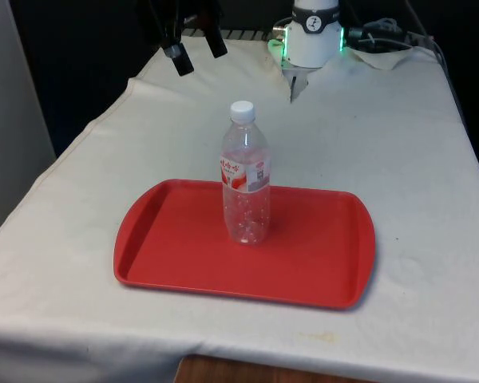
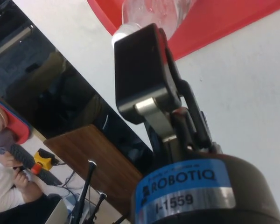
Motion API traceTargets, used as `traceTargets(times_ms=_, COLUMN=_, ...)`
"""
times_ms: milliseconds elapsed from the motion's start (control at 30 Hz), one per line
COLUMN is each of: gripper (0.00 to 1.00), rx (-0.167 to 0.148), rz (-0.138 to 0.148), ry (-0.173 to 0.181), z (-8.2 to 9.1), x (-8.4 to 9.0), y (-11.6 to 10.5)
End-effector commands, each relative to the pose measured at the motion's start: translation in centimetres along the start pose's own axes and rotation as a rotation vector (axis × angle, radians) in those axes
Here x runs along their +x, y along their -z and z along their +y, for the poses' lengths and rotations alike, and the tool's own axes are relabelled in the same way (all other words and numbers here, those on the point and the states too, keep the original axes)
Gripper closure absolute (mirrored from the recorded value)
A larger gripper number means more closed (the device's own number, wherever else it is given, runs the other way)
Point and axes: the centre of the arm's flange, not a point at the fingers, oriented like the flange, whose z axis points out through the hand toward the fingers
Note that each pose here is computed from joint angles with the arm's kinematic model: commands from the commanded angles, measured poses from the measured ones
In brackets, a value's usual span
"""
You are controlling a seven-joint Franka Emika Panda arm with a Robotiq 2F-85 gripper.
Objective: Place the bottle upright on the tray.
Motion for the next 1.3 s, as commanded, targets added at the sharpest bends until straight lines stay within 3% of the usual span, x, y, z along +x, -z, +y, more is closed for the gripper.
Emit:
traceTargets(times_ms=0, gripper=0.00, rx=-0.017, rz=-0.017, ry=0.007, z=-0.1, x=0.1, y=0.3)
traceTargets(times_ms=233, gripper=0.00, rx=-0.022, rz=-0.026, ry=0.033, z=-1.1, x=0.0, y=1.6)
traceTargets(times_ms=267, gripper=0.00, rx=-0.006, rz=-0.008, ry=0.026, z=-1.0, x=0.0, y=1.3)
traceTargets(times_ms=300, gripper=0.00, rx=-0.023, rz=-0.028, ry=0.038, z=-1.2, x=0.1, y=1.8)
traceTargets(times_ms=500, gripper=0.00, rx=-0.029, rz=-0.038, ry=0.062, z=-2.0, x=0.0, y=2.8)
traceTargets(times_ms=533, gripper=0.00, rx=-0.012, rz=-0.022, ry=0.053, z=-1.9, x=-0.1, y=2.5)
traceTargets(times_ms=567, gripper=0.00, rx=-0.030, rz=-0.039, ry=0.066, z=-2.1, x=0.0, y=2.9)
traceTargets(times_ms=800, gripper=0.00, rx=-0.037, rz=-0.049, ry=0.103, z=-2.6, x=0.1, y=3.8)
traceTargets(times_ms=833, gripper=0.00, rx=-0.022, rz=-0.033, ry=0.094, z=-2.6, x=0.0, y=3.6)
traceTargets(times_ms=867, gripper=0.00, rx=-0.038, rz=-0.049, ry=0.108, z=-2.6, x=0.1, y=3.9)
traceTargets(times_ms=1067, gripper=0.00, rx=-0.041, rz=-0.060, ry=0.149, z=-2.8, x=-0.1, y=4.2)
traceTargets(times_ms=1100, gripper=0.00, rx=-0.028, rz=-0.044, ry=0.141, z=-2.7, x=-0.1, y=3.9)
traceTargets(times_ms=1133, gripper=0.00, rx=-0.041, rz=-0.063, ry=0.155, z=-2.8, x=-0.1, y=4.1)
traceTargets(times_ms=1267, gripper=0.00, rx=-0.044, rz=-0.073, ry=0.184, z=-2.7, x=-0.1, y=4.2)
